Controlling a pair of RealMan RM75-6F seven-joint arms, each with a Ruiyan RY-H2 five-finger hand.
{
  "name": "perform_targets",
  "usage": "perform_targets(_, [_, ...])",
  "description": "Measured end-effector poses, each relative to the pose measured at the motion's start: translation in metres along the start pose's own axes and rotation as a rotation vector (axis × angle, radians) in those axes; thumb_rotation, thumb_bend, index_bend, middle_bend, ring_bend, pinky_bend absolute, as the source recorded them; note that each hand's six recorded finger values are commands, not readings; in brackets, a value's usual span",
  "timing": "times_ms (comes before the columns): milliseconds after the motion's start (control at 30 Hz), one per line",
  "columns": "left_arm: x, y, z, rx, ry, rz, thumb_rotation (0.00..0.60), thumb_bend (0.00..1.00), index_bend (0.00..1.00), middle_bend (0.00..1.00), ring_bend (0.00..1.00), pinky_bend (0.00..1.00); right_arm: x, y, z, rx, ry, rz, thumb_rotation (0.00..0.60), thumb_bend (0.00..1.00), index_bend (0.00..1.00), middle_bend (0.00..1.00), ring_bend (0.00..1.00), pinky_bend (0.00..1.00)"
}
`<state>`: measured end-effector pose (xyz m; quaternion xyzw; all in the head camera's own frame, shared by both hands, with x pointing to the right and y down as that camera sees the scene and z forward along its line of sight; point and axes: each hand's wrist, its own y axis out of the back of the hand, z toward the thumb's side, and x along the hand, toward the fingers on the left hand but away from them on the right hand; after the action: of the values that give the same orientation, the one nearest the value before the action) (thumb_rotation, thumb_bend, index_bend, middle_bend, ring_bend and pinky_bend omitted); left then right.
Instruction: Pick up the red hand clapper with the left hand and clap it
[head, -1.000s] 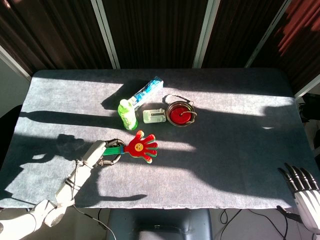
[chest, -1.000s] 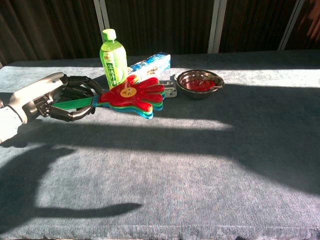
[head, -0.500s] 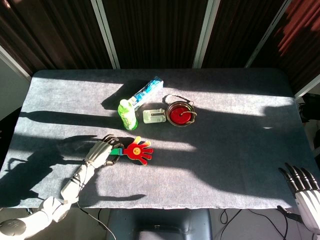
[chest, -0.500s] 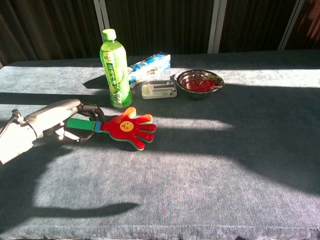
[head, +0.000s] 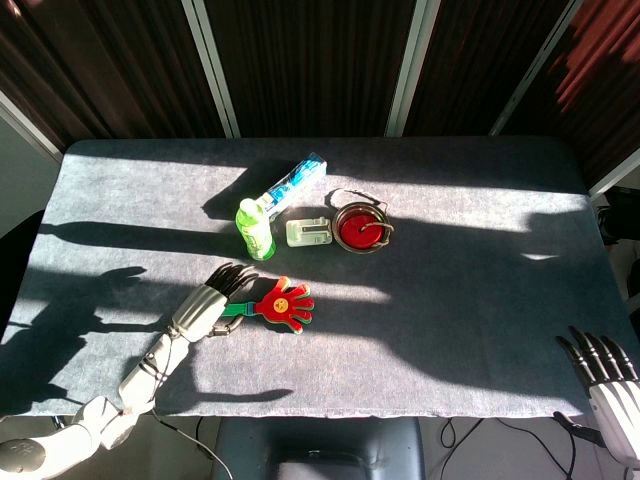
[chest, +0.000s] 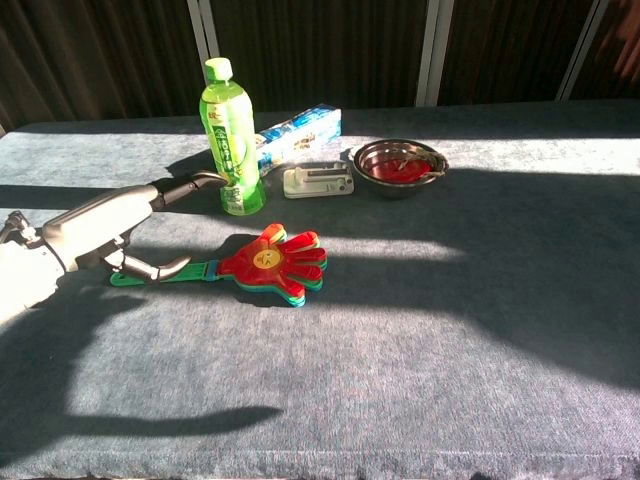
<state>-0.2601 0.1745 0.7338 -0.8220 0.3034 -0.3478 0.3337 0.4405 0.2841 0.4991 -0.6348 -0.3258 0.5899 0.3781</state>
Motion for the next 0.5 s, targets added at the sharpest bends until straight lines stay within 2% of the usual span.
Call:
perform_targets(167, [-0.017,0.023,0.005,-0.005,-0.016,0.039,0.6,0.42,0.04,0.0,0.0,0.0,0.0,0.001,-0.002,0.0,-0.006,-0.003,0.6,0.14,0.0,0.0,0.0,0.0])
perform_targets(267, [-0.04,0.038,0.007,0.015,-0.01,0.05,0.6,0.42,0.01,0.0,0.0,0.0,-0.001,0.0,-0.002,0.002,-0.007,-0.001,0.6,0.14,0.0,0.0,0.0,0.0])
perform_targets(400, [-0.088,0.06,0.017,0.08,0.04,0.067,0.6,0.42,0.0,0.0,0.0,0.0,-0.001,-0.002,0.0,0.009,-0.007,0.003,0.6,0.14,0.0,0.0,0.0,0.0])
perform_targets(500, [-0.13,0.075,0.028,0.131,0.106,0.116,0.6,0.43,0.0,0.0,0.0,0.0,-0.001,-0.004,0.001,0.013,-0.008,0.005,0.6,0.14,0.0,0.0,0.0,0.0])
